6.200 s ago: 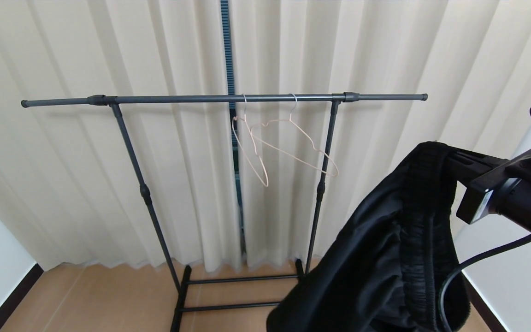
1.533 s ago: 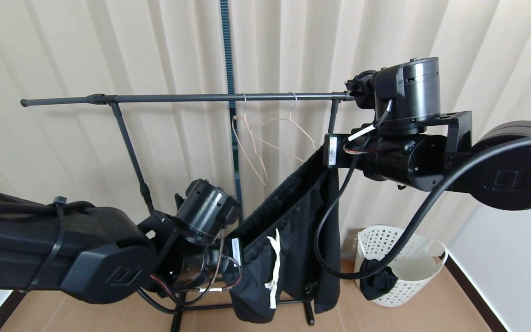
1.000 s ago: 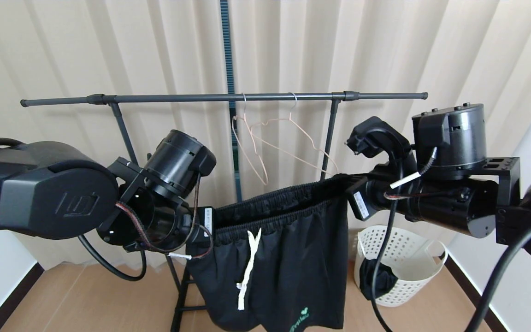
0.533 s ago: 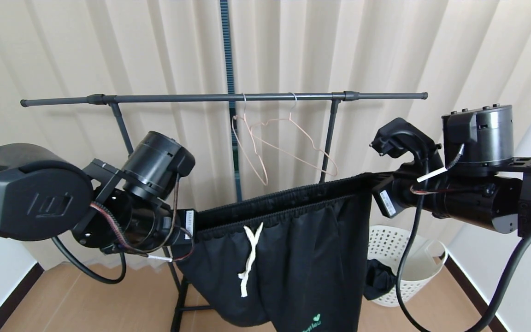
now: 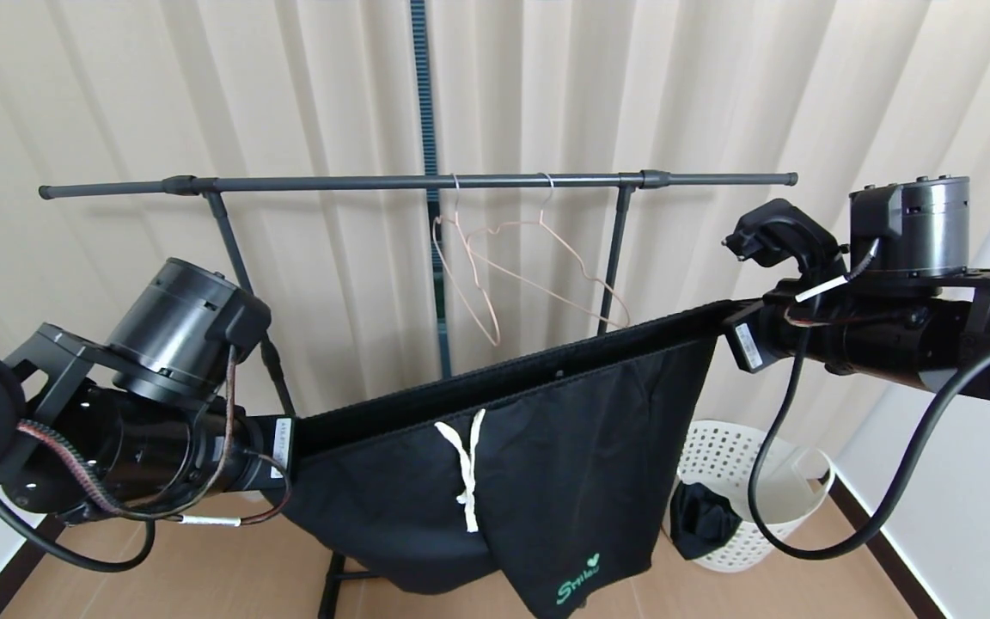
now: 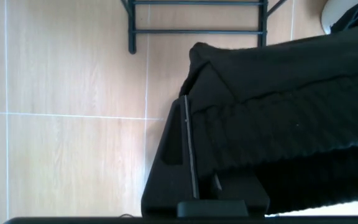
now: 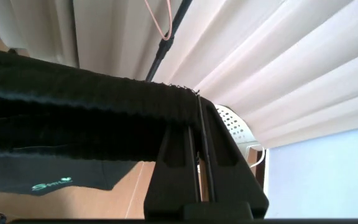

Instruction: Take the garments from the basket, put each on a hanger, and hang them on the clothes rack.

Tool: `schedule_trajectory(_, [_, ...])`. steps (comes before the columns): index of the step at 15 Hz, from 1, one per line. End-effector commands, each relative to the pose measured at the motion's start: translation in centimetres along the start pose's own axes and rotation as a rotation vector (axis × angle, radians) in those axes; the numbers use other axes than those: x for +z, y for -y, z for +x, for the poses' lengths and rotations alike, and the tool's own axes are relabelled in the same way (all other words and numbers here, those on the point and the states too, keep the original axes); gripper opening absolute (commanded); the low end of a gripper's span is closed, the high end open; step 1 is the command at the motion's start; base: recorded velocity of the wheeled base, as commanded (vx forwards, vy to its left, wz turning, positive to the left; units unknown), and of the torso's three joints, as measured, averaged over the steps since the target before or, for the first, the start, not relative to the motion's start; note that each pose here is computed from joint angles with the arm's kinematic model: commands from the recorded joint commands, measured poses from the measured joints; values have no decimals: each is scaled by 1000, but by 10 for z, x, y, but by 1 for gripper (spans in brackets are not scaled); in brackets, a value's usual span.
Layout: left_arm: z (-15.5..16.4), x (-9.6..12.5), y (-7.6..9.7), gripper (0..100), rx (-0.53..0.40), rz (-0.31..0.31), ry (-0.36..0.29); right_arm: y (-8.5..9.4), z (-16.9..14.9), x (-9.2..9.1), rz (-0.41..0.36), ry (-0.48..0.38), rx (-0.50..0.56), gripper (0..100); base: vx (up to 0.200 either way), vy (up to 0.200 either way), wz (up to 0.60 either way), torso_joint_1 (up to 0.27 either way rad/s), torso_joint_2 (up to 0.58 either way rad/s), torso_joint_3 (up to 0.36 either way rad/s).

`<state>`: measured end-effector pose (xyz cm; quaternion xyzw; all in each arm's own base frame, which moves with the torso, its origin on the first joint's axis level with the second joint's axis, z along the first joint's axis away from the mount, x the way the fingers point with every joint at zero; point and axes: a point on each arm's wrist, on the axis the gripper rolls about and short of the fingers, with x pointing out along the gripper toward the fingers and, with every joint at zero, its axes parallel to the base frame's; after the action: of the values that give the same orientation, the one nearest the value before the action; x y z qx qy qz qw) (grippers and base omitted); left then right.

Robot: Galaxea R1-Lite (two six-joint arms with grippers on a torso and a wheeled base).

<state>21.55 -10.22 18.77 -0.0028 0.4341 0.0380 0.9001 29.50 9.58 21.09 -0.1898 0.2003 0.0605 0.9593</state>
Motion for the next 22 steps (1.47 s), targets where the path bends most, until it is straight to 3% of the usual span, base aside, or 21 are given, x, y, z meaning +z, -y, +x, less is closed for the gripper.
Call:
schedule_trajectory(1, [-6,0,-3,0,-5,-11,20,0,4,-3,0,-13,-6,0,0,0,0,0,0,0])
schedule_trajectory(4, [-4,11,4,0,-59,-24,44,-7,-4,-7,-27,-23,23,0,0,0,0,0,0,0])
schedule_trajectory(6, [-5,22,9,0,-98,-36,59,-18,-19,-12,-99,-14,75,0,0,0,0,0,0,0])
schedule_trajectory(7, [-4,40,16,0,-133,-52,85,-29,-37,-19,-186,-3,204,0,0,0,0,0,0,0])
schedule_trajectory(9, [3,68,29,0,-165,-72,121,-54,-68,-26,-300,-43,364,0,0,0,0,0,0,0])
schedule_trajectory(13, [26,112,59,0,-216,-87,180,-101,-98,-35,-410,-61,608,0,0,0,0,0,0,0])
schedule_trajectory(17, [18,135,69,0,-331,-99,230,-162,-114,-32,-286,-112,713,0,0,0,0,0,0,0])
schedule_trajectory(19, [14,137,70,0,-364,-96,236,-192,-117,-24,-167,-142,715,0,0,0,0,0,0,0])
schedule_trajectory(21, [13,136,70,0,-395,-94,221,-209,-116,-18,-42,-135,711,0,0,0,0,0,0,0])
schedule_trajectory(22, [13,136,70,0,-393,-94,222,-210,-116,-17,-37,-133,709,0,0,0,0,0,0,0])
